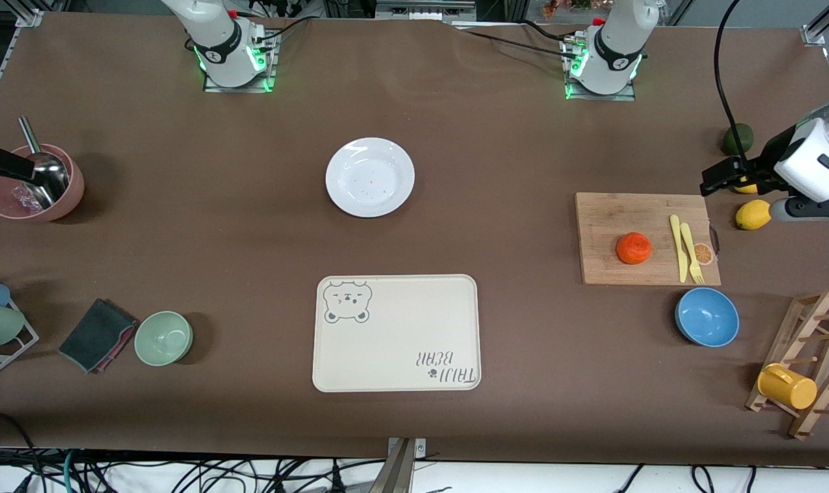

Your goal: Place orange and plate with both arms

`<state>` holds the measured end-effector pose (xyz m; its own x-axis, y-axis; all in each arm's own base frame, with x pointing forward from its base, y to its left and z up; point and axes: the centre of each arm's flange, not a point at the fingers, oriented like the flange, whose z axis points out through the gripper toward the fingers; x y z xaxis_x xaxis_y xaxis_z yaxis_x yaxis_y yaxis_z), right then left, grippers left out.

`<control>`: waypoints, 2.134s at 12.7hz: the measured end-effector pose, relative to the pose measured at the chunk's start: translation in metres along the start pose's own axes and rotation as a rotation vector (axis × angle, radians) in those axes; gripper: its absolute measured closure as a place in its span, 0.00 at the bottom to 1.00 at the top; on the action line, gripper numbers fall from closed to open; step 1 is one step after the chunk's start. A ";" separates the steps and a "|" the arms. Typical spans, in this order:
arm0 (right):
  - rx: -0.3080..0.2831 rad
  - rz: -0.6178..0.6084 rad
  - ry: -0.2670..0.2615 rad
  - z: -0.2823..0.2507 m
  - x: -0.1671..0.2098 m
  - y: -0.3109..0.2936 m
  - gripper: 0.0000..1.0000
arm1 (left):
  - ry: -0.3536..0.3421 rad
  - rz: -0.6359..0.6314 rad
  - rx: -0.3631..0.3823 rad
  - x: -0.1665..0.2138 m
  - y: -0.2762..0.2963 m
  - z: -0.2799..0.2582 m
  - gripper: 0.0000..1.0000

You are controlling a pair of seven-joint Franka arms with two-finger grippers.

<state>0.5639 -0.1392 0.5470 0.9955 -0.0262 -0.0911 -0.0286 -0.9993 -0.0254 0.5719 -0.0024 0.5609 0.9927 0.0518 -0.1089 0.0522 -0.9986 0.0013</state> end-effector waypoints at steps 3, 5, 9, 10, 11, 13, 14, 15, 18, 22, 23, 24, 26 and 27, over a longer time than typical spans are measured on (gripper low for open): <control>0.000 0.000 0.002 -0.001 0.000 0.000 0.00 | 0.000 0.000 0.000 0.000 0.000 0.000 0.00; 0.000 0.000 0.002 -0.001 0.000 0.000 0.00 | 0.000 0.000 0.000 0.000 0.000 0.000 0.00; 0.000 0.001 -0.001 0.000 0.000 0.000 0.00 | 0.000 0.000 0.000 0.000 0.000 0.000 0.00; 0.001 0.001 -0.004 0.001 0.000 0.000 0.00 | 0.000 0.000 0.000 0.000 0.000 0.000 0.00; 0.001 0.001 -0.008 0.003 0.001 0.000 0.00 | 0.000 0.000 0.000 0.000 0.000 0.000 0.00; 0.002 0.001 -0.013 0.005 0.001 0.000 0.00 | 0.000 0.000 0.000 0.000 0.000 0.000 0.00; 0.003 0.001 -0.016 0.005 0.001 0.000 0.00 | 0.000 0.000 0.000 0.000 0.000 0.000 0.00; 0.003 0.001 -0.017 0.005 0.001 0.000 0.00 | 0.000 0.000 0.000 0.000 0.000 0.000 0.00; 0.004 0.005 -0.017 0.005 0.000 0.003 0.00 | 0.000 0.000 0.000 0.000 0.000 0.000 0.00; 0.004 0.006 -0.017 0.005 0.000 0.003 0.00 | 0.000 0.000 0.000 0.000 0.000 0.000 0.00; 0.004 0.006 -0.017 0.005 0.000 0.003 0.00 | 0.000 0.000 0.000 0.000 0.000 0.000 0.00; 0.004 0.006 -0.017 0.005 0.000 0.003 0.00 | 0.000 0.000 0.000 0.000 0.000 0.000 0.00; 0.004 0.006 -0.016 0.005 0.000 0.003 0.00 | 0.000 0.000 0.000 0.000 0.000 0.000 0.00; 0.004 0.006 -0.016 0.005 0.000 0.003 0.00 | 0.000 0.000 0.000 0.000 0.000 0.000 0.00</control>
<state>0.5639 -0.1423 0.5419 0.9937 -0.0317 -0.1074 -0.0349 -0.9990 -0.0284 0.5719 -0.0027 0.5609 0.9927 0.0513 -0.1089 0.0517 -0.9987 0.0013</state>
